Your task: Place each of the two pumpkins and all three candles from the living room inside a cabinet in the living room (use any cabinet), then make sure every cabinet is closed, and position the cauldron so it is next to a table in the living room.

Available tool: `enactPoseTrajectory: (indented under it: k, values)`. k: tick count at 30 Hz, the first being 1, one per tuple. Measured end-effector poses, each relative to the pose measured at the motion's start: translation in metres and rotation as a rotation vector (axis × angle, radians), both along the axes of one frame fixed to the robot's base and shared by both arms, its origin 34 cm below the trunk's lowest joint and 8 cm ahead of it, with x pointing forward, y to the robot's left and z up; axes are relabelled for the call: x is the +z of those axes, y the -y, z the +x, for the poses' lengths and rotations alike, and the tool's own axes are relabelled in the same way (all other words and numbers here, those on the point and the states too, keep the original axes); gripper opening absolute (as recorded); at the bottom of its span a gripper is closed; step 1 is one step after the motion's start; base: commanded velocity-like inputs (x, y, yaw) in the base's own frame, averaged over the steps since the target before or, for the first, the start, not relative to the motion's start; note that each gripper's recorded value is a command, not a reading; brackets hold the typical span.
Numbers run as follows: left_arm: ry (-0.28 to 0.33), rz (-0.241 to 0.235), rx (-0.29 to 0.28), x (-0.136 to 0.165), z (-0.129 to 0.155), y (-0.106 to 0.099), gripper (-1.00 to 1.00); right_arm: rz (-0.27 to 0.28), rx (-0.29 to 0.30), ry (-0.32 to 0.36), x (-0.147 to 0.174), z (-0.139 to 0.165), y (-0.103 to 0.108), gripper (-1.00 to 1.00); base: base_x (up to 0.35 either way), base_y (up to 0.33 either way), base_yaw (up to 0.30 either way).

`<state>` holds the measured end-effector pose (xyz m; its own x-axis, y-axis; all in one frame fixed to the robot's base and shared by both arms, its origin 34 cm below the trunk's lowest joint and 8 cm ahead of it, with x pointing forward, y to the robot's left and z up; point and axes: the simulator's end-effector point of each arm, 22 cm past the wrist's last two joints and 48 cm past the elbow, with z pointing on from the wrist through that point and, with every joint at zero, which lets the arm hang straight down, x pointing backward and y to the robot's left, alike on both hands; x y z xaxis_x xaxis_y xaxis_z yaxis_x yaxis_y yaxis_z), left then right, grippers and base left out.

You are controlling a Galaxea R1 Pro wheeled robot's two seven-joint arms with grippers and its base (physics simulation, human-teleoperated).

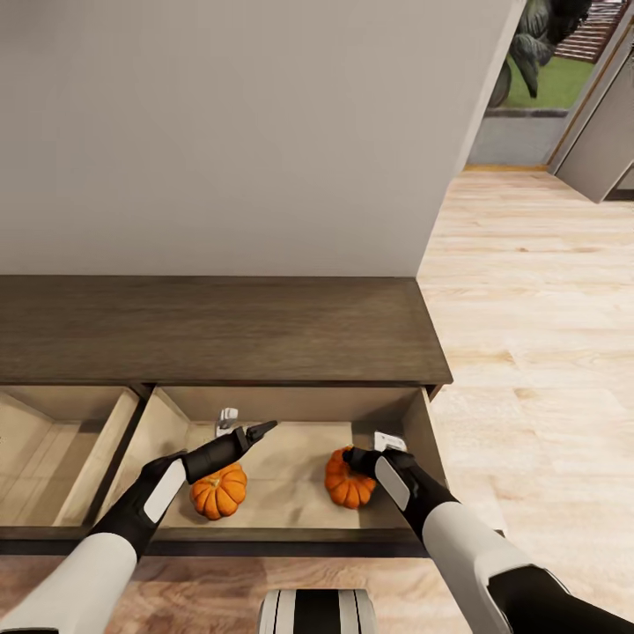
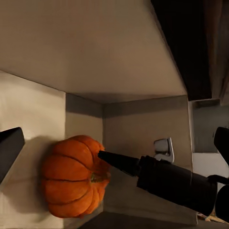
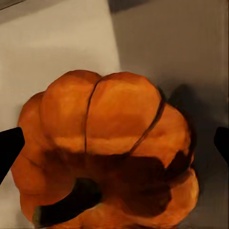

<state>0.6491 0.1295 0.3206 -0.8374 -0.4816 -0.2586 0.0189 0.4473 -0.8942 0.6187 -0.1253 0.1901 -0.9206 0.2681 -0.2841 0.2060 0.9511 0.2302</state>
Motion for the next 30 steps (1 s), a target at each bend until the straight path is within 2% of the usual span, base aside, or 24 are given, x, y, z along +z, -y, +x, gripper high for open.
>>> enactPoseTrajectory:
  k: [5, 10, 22, 28, 30]
  values:
    - [-0.059, 0.035, 0.014, -0.013, -0.018, -0.017, 1.00, -0.031, -0.005, -0.042, -0.005, -0.021, 0.022, 1.00, 0.000, 0.000, 0.000]
    - [-0.121, 0.037, 0.014, -0.020, -0.040, -0.017, 1.00, -0.058, -0.007, -0.070, -0.003, -0.029, 0.042, 1.00, 0.000, 0.000, 0.000]
    - [-0.180, 0.057, 0.017, -0.010, -0.055, -0.021, 1.00, -0.060, -0.002, -0.078, 0.022, -0.026, 0.042, 1.00, 0.000, 0.000, 0.000]
    - [-0.184, 0.067, 0.019, 0.002, -0.051, -0.022, 1.00, -0.059, -0.001, -0.077, 0.036, -0.022, 0.042, 1.00, 0.000, 0.000, 0.000]
    - [-0.182, 0.067, 0.021, 0.007, -0.049, -0.023, 1.00, -0.041, 0.005, -0.072, 0.041, -0.020, 0.038, 1.00, 0.000, 0.000, 0.000]
